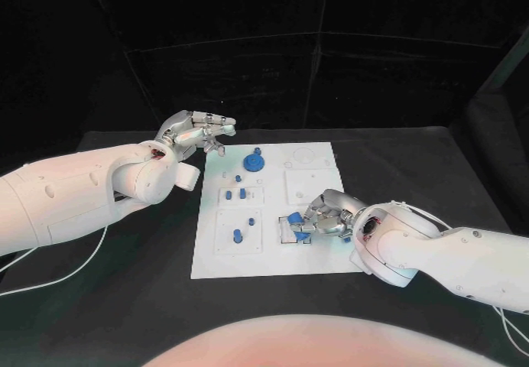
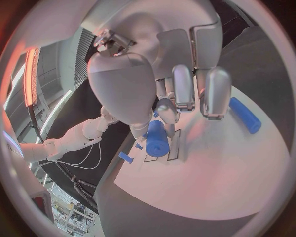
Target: Assemble the parts on the task board
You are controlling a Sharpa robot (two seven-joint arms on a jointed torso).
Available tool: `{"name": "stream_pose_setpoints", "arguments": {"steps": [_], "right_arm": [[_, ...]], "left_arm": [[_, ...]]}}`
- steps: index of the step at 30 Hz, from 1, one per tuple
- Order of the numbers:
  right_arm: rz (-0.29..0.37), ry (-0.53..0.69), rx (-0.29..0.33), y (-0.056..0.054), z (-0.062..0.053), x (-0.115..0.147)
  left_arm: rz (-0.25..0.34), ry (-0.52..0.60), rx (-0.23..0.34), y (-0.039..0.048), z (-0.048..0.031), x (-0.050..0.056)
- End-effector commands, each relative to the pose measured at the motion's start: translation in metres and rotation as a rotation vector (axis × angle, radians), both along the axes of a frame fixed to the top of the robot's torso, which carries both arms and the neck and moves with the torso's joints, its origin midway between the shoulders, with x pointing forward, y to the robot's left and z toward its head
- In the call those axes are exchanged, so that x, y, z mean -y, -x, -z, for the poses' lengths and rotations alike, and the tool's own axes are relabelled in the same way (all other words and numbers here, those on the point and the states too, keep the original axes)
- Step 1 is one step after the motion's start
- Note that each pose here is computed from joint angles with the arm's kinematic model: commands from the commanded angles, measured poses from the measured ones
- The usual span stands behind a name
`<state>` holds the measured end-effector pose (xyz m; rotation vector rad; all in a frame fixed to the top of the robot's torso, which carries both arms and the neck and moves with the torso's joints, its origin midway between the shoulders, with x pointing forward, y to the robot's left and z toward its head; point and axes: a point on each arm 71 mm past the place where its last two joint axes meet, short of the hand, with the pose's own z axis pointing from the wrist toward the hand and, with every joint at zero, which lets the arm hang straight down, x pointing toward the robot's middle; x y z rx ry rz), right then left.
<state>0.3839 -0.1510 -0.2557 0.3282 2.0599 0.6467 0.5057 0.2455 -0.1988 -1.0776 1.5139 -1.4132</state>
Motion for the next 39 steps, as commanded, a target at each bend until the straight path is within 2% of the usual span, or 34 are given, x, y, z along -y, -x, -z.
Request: {"name": "stream_pose_setpoints", "arguments": {"steps": [1, 21, 28, 39], "right_arm": [[-0.027, 0.018, 0.008, 0.000, -0.001, -0.004], [-0.043, 0.030, 0.043, -0.002, -0.002, -0.010], [-0.056, 0.043, 0.080, -0.002, -0.004, -0.010], [-0.120, 0.041, 0.123, 0.004, -0.010, -0.016]], "left_arm": [[0.012, 0.008, 0.001, 0.0002, -0.0011, 0.002], [0.013, 0.009, 0.000, 0.0004, -0.0012, 0.002], [0.013, 0.009, -0.001, 0.0004, -0.0011, 0.002], [0.015, 0.009, -0.002, 0.0003, -0.0010, 0.002]]}}
